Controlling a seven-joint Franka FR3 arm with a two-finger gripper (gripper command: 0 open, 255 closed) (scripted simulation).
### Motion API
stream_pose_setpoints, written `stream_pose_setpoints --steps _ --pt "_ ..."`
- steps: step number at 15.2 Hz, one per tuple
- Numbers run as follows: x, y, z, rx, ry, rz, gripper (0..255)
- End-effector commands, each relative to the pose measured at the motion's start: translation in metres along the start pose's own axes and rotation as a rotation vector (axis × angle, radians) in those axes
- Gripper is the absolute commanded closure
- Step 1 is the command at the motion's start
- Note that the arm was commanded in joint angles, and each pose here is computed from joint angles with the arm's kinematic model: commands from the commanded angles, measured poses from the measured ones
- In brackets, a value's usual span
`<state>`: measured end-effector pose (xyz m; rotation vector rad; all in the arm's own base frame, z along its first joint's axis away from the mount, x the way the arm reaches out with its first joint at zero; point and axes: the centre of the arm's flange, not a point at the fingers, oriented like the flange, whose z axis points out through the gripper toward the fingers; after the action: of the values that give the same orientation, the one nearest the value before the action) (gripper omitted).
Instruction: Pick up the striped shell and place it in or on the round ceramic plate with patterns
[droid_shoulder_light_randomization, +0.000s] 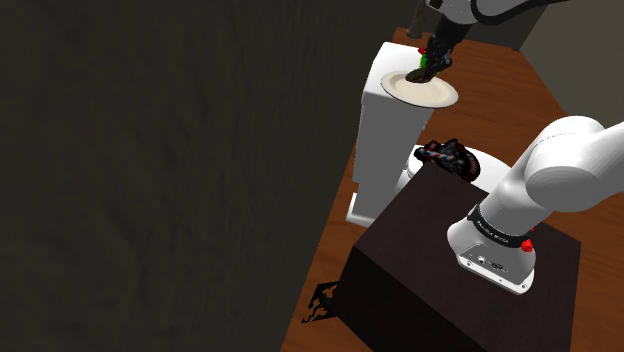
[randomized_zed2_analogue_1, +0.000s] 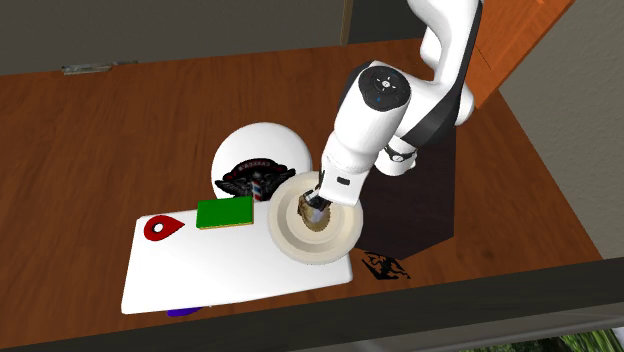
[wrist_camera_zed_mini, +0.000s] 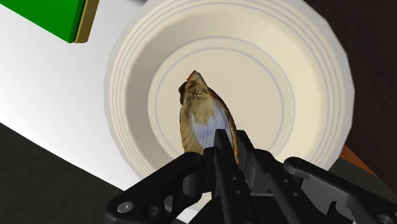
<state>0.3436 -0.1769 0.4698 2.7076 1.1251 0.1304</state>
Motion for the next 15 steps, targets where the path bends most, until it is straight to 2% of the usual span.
stream_pose_setpoints --steps 1,6,10,15 --pt "0.000 0.000 0.000 0.000 0.000 0.000 0" --pt "0.000 0.000 0.000 0.000 0.000 0.000 0" --pt "0.000 0.000 -0.050 0.000 0.000 0.000 0" --pt "0.000 0.000 -0.050 0.000 0.000 0.000 0"
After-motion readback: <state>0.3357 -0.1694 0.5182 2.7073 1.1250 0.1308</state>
